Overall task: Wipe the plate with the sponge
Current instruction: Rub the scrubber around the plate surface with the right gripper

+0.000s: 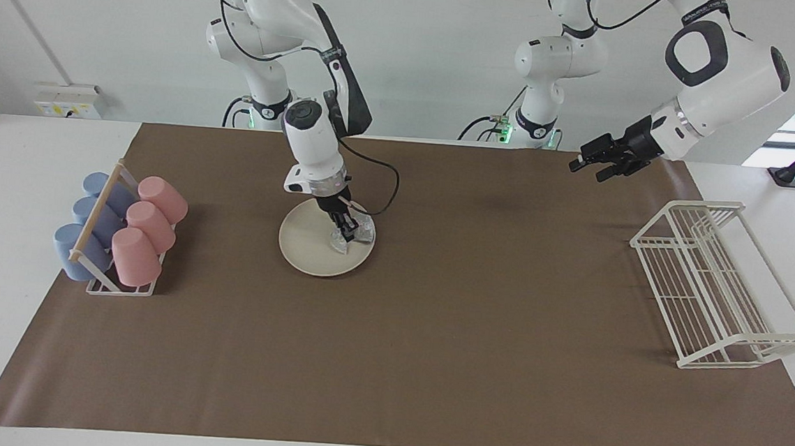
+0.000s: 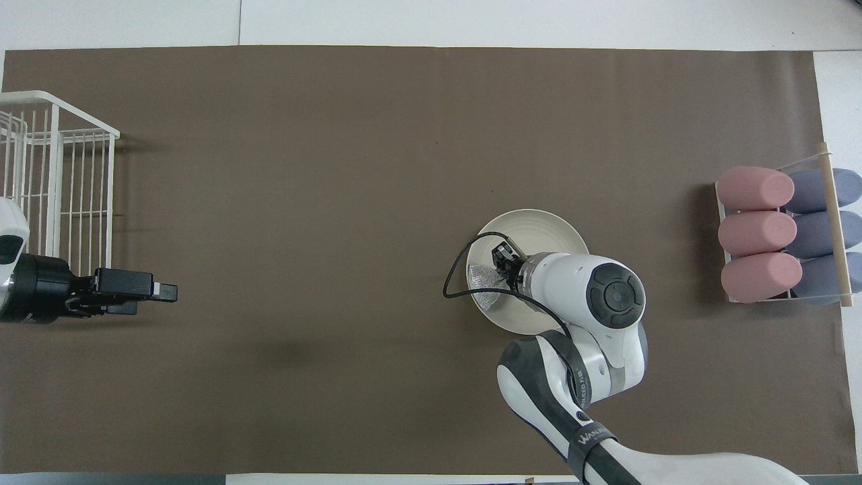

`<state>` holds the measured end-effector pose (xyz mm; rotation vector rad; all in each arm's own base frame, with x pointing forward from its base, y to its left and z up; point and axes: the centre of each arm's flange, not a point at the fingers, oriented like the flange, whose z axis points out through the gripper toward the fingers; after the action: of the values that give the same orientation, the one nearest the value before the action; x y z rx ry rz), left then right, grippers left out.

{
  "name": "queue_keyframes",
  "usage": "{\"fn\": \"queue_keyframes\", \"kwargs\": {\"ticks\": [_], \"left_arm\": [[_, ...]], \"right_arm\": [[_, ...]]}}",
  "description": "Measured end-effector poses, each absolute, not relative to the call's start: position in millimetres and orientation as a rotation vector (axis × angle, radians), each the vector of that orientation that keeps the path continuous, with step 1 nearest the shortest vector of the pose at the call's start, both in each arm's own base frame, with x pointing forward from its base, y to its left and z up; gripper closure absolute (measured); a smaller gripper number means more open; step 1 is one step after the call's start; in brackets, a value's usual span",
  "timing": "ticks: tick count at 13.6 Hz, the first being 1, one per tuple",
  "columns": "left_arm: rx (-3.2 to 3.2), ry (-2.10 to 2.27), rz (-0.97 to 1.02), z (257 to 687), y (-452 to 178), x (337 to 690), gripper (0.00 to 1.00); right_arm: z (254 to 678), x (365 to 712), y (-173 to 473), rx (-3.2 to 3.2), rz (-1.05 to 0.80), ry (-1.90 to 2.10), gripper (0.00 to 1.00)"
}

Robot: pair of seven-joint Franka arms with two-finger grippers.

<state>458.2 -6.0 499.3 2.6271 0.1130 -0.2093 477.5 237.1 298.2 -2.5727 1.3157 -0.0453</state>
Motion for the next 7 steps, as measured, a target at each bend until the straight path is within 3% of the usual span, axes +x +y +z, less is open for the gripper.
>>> {"fn": "queue_keyframes", "kwargs": {"ticks": [3,7], "left_arm": [[2.629,0.113,-0.212,499.2,-8.2,458.2,0.00],[2.630,0.124,-0.216,499.2,-9.4,458.3,0.00]], "right_arm": [[355.4,494.2,256.1,-2.553,0.089,1.417,0.90],[489.2,490.7,268.8,-2.507,0.207,1.529,0.90]]}}
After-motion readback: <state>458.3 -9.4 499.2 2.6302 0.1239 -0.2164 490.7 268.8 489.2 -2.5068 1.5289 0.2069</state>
